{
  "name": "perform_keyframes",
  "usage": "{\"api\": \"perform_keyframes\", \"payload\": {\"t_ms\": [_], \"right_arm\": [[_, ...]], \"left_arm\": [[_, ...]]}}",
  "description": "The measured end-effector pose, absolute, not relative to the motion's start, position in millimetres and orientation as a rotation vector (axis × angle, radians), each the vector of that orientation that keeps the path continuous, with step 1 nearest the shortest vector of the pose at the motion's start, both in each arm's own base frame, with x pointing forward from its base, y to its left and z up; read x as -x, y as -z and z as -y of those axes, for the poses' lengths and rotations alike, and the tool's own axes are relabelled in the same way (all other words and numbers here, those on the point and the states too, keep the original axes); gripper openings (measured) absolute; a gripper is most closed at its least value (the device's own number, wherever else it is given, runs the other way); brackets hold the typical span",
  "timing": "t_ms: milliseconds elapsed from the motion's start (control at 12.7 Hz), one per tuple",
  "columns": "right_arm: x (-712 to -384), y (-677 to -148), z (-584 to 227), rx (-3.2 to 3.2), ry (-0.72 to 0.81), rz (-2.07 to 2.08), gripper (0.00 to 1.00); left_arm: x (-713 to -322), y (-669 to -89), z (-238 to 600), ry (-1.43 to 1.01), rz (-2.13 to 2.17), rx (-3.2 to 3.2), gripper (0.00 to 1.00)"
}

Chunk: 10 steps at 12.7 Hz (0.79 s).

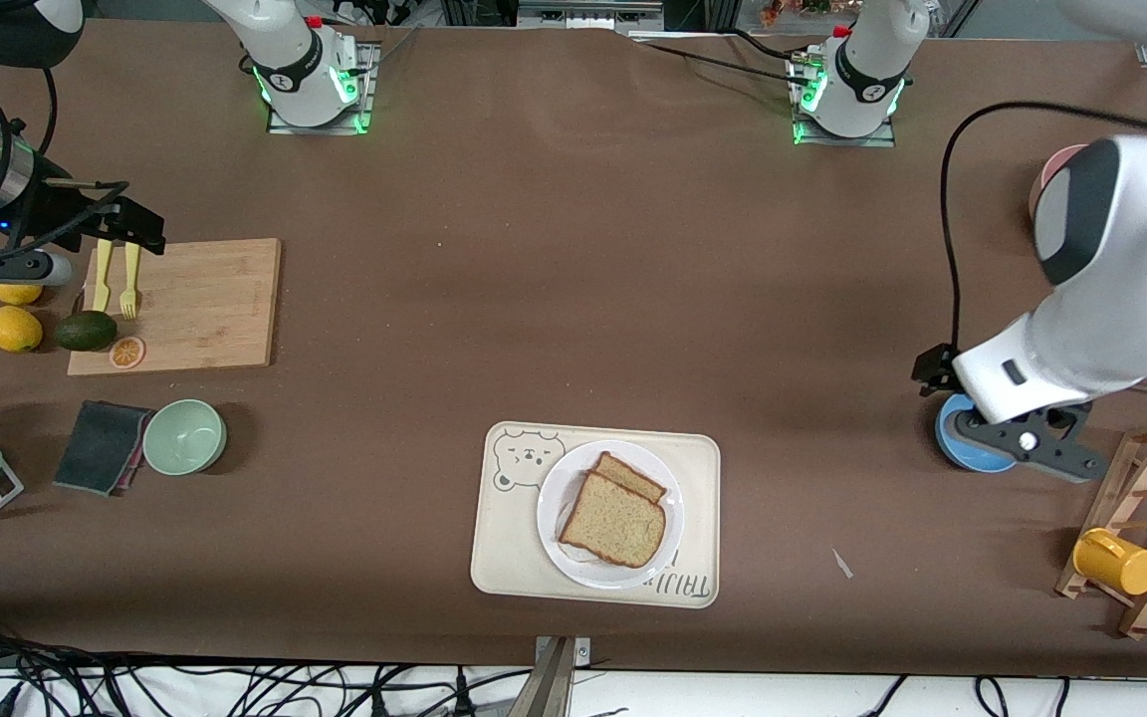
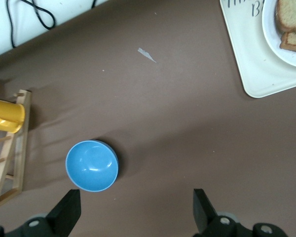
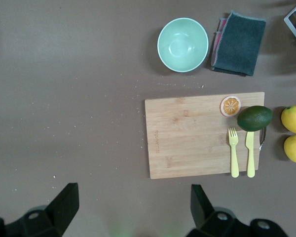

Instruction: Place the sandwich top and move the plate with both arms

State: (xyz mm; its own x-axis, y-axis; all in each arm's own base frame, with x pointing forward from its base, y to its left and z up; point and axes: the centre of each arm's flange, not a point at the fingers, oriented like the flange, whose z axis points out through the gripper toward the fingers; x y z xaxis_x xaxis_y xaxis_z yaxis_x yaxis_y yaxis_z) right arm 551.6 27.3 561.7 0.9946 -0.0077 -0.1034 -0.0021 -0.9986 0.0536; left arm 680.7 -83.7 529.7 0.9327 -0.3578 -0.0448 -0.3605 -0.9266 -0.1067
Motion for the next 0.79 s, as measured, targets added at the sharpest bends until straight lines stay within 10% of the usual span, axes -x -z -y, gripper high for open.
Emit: {"api": "perform_keyframes", "payload": {"t_ms": [788], "right_arm": [[-551.7,-561.6,-27.2,-3.084,0.161,0.008,1.0]], "left_arm": [[-579.4,-579.5,15.3,0.015,-0.298,3.109,1.0]]}}
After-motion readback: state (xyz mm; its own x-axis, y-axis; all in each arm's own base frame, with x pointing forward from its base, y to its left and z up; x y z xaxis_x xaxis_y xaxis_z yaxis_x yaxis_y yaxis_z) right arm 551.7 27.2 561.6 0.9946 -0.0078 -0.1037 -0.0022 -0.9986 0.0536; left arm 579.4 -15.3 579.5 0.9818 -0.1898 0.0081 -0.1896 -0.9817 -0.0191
